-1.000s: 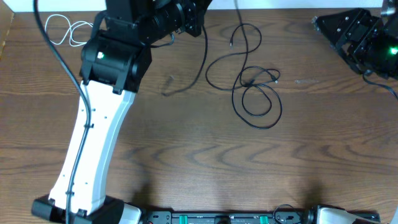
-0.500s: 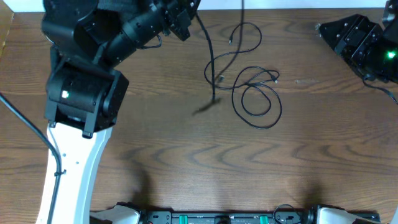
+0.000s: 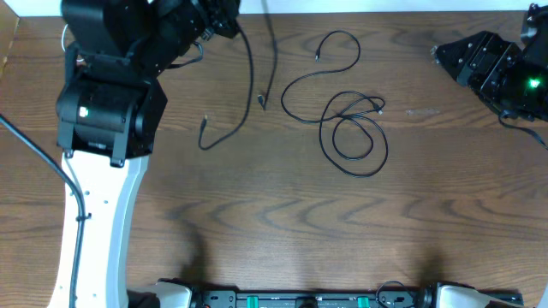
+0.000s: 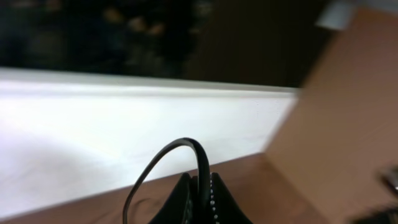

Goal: Untangle cables

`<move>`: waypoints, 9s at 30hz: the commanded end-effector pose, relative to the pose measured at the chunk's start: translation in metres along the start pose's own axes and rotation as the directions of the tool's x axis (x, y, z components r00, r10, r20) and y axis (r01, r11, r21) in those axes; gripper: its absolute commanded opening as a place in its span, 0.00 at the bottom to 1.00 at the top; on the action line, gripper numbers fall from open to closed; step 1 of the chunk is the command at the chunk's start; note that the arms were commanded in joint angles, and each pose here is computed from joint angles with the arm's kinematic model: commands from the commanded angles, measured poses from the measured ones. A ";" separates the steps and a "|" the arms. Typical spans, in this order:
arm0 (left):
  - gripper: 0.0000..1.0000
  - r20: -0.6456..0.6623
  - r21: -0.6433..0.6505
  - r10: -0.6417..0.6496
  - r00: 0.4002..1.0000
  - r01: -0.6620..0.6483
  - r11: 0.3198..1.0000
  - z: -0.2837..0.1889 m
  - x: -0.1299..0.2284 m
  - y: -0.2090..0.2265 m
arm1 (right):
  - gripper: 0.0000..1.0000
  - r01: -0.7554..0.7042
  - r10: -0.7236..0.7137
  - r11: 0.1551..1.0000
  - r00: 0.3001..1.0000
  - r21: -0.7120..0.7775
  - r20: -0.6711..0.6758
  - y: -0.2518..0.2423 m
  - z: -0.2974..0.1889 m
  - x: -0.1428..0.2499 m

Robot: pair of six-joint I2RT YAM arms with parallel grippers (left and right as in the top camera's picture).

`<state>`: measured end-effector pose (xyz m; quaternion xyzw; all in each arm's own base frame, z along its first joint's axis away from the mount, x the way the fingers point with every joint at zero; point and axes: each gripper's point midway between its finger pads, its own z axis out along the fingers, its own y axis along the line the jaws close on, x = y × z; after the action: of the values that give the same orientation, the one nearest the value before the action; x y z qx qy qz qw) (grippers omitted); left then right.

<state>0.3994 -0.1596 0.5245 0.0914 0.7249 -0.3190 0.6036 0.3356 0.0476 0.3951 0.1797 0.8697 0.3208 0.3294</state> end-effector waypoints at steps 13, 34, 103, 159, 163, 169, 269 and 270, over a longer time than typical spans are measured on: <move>0.07 0.073 -0.421 -0.227 0.971 0.237 0.875 -0.011 0.008 0.143 | 0.87 0.037 -0.037 0.999 0.999 0.002 0.007 0.001 -0.003 0.000; 0.07 -0.025 -0.106 -0.254 0.967 0.250 0.962 0.011 0.006 0.127 | 0.87 0.034 -0.034 0.999 0.999 0.004 0.004 0.000 -0.003 0.001; 0.60 0.165 -0.926 -0.633 0.756 0.340 0.164 -0.237 0.248 0.587 | 0.88 0.024 -0.026 0.995 0.999 0.097 0.028 -0.017 -0.004 -0.002; 0.32 -0.641 -0.759 -0.753 0.149 0.023 0.651 -0.168 0.450 0.393 | 0.91 0.057 -0.060 0.988 0.998 0.144 0.012 -0.027 0.000 -0.002; 0.12 -0.651 -0.751 -0.744 0.152 0.015 0.660 -0.159 0.450 0.389 | 0.91 0.057 -0.059 0.988 0.998 0.143 0.012 -0.027 0.000 -0.002; 0.07 -0.622 -0.775 -0.764 0.171 0.008 0.632 -0.137 0.441 0.379 | 0.91 0.057 -0.059 0.988 0.998 0.143 0.012 -0.027 0.000 -0.002; 0.07 -0.376 -0.922 -0.550 0.746 -0.242 0.302 -0.230 0.355 0.604 | 0.89 0.038 -0.010 0.983 0.988 0.180 -0.156 -0.041 0.047 0.017; 0.08 -0.374 -0.923 -0.551 0.746 -0.242 0.300 -0.231 0.357 0.605 | 0.89 0.038 -0.009 0.983 0.988 0.181 -0.157 -0.041 0.047 0.018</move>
<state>0.4389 0.3453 0.0048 -0.2616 0.9270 0.1429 0.2277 0.3535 0.0460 0.3312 0.1822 0.9188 0.2500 0.2451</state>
